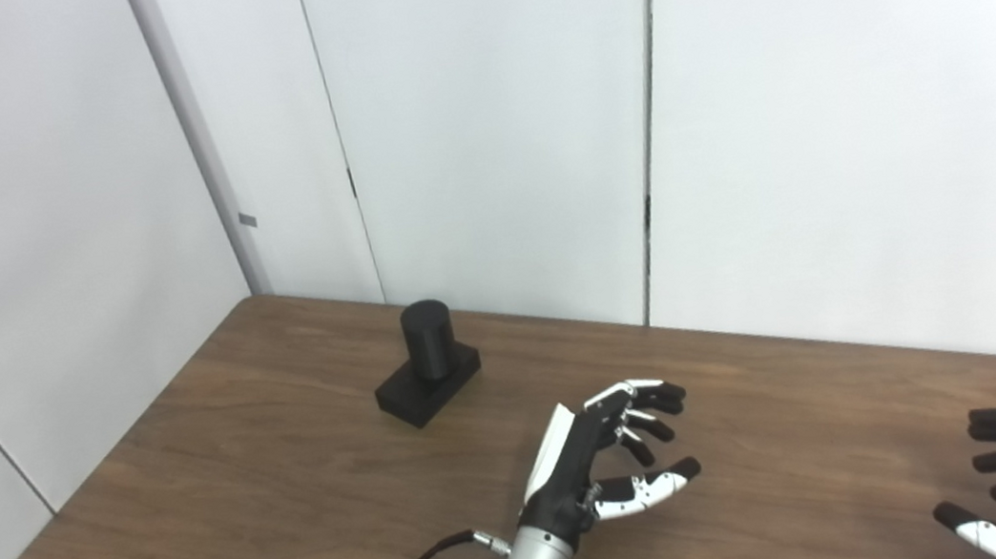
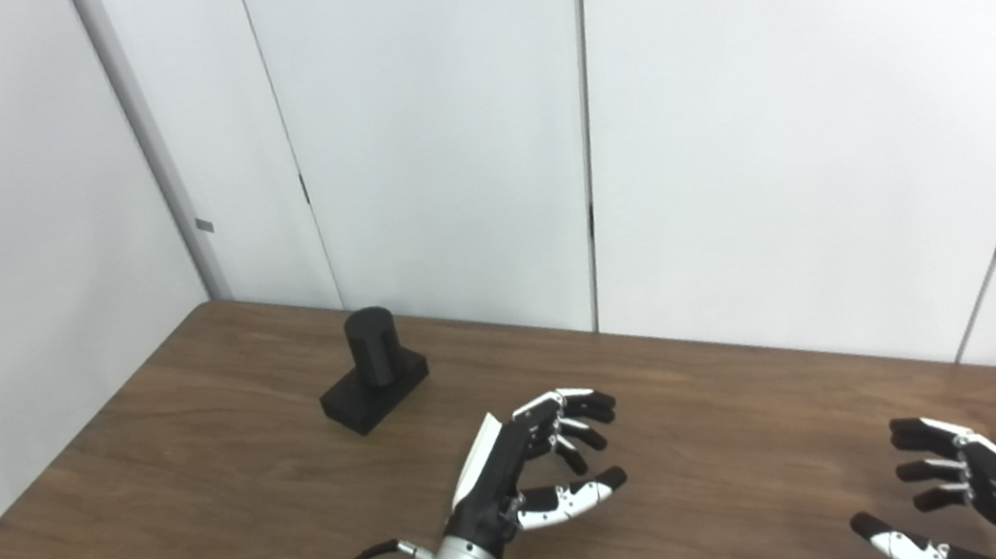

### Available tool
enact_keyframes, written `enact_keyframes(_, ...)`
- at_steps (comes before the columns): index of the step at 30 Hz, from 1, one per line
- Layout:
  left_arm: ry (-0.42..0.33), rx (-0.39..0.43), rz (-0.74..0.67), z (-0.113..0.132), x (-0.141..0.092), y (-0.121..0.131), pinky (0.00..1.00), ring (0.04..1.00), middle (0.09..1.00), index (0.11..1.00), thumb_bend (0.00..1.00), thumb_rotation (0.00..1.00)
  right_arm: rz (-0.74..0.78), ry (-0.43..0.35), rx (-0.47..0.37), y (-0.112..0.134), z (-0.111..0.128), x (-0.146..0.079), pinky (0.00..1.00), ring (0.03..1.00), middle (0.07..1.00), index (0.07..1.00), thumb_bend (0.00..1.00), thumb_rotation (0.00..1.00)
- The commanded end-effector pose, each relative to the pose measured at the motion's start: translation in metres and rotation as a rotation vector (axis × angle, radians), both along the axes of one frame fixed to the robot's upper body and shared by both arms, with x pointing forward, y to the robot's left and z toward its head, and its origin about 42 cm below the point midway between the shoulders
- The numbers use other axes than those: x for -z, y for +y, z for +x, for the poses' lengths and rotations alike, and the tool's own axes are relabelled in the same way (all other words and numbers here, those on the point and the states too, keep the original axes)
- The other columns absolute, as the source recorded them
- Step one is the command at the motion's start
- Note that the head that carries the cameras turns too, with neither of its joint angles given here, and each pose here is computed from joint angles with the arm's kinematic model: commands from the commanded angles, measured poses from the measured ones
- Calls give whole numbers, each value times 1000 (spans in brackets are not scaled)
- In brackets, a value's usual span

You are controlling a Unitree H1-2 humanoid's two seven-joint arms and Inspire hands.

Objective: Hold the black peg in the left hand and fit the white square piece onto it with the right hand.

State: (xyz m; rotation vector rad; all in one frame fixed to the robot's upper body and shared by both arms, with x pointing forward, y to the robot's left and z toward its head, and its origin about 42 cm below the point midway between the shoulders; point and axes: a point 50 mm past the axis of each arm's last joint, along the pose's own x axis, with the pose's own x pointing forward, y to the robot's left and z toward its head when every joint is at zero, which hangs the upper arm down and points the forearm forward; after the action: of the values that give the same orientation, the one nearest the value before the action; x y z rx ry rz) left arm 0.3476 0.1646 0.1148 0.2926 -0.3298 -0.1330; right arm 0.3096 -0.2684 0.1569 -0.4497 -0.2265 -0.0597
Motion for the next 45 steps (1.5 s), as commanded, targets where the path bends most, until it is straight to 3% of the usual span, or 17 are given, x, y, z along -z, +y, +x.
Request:
enact_keyframes(1, -18, -21, 37, -5, 0, 4, 493, 659, 720, 695, 752, 106, -12, -76, -8, 0, 5, -20, 522, 639, 713, 701, 525, 0)
enact_keyframes(5, -52, -44, 46, -3, -17, 16, 533, 699, 737, 701, 830, 122, -6, -70, -12, 0, 4, -23, 527, 633, 708, 700, 524, 0)
enact_keyframes(11, -86, -70, 97, 4, -36, 38, 528, 675, 731, 709, 844, 133, -5, -69, -14, -1, 4, -25, 530, 642, 712, 702, 517, 0)
enact_keyframes(18, -111, -131, 170, 9, -56, 60, 500, 640, 716, 704, 833, 125, -13, -64, -13, -2, 3, -27, 543, 656, 716, 711, 507, 0)
enact_keyframes(28, -142, -226, 169, 12, -65, 91, 480, 630, 714, 692, 802, 71, -1, -57, -2, -2, 2, -32, 554, 670, 721, 714, 508, 0)
enact_keyframes(41, -174, -428, 282, 17, -104, 144, 705, 807, 810, 765, 823, 205, -15, -61, 5, -1, 1, -35, 542, 660, 716, 708, 498, 0)
enact_keyframes(45, -199, -475, 325, 20, -114, 160, 685, 801, 820, 776, 861, 277, -6, -64, -6, -1, 1, -35, 547, 662, 720, 708, 487, 0)
